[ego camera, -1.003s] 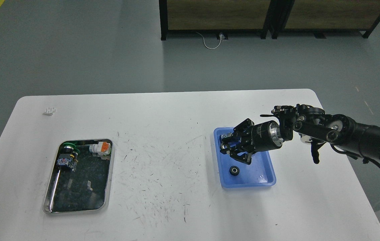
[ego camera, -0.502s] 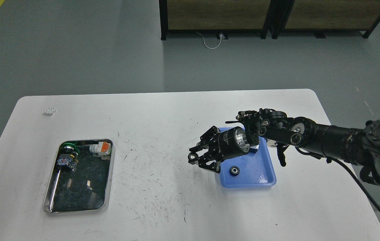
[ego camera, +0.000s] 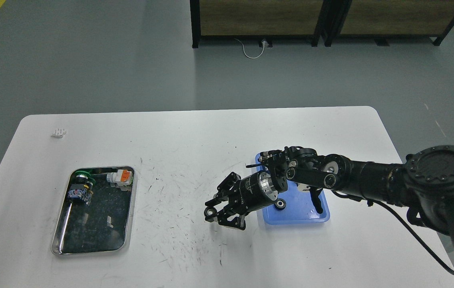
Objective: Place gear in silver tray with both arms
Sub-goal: 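Lift the gear and carry it toward the silver tray, then release the gear on the table and raise the right arm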
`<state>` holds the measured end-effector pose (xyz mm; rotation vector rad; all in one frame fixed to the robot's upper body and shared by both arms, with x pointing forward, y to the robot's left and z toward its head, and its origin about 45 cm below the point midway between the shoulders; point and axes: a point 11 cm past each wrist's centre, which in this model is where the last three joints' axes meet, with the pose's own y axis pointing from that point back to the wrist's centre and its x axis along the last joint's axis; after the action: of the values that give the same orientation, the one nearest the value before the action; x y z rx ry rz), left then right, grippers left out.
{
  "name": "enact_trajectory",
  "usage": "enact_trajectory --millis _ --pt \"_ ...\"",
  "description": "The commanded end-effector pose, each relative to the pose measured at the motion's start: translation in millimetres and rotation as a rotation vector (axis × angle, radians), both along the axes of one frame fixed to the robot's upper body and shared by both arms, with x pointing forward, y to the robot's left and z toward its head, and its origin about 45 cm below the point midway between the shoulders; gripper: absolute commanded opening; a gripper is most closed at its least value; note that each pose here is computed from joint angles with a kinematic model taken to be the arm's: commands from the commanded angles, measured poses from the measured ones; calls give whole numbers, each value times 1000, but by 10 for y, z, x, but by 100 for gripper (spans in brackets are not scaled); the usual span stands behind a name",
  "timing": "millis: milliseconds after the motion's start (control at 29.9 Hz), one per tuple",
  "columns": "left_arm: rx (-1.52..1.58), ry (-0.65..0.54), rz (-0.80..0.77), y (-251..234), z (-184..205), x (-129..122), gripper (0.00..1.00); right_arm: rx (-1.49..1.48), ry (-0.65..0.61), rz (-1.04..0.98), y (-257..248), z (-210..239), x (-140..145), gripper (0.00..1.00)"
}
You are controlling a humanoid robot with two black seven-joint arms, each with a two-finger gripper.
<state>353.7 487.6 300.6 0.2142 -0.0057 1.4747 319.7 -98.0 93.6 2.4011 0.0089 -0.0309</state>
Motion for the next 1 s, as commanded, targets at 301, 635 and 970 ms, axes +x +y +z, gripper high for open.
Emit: enact_trajectory --millis 301,635,970 --pt "0 -3 -2 -14 8 2 99 -43 4 60 111 -157 -129 26" --pt "3 -1 1 6 1 -16 99 -48 -19 54 166 -155 -63 45" --pt "4 2 3 17 -14 -30 99 -22 -27 32 180 -114 -7 65"
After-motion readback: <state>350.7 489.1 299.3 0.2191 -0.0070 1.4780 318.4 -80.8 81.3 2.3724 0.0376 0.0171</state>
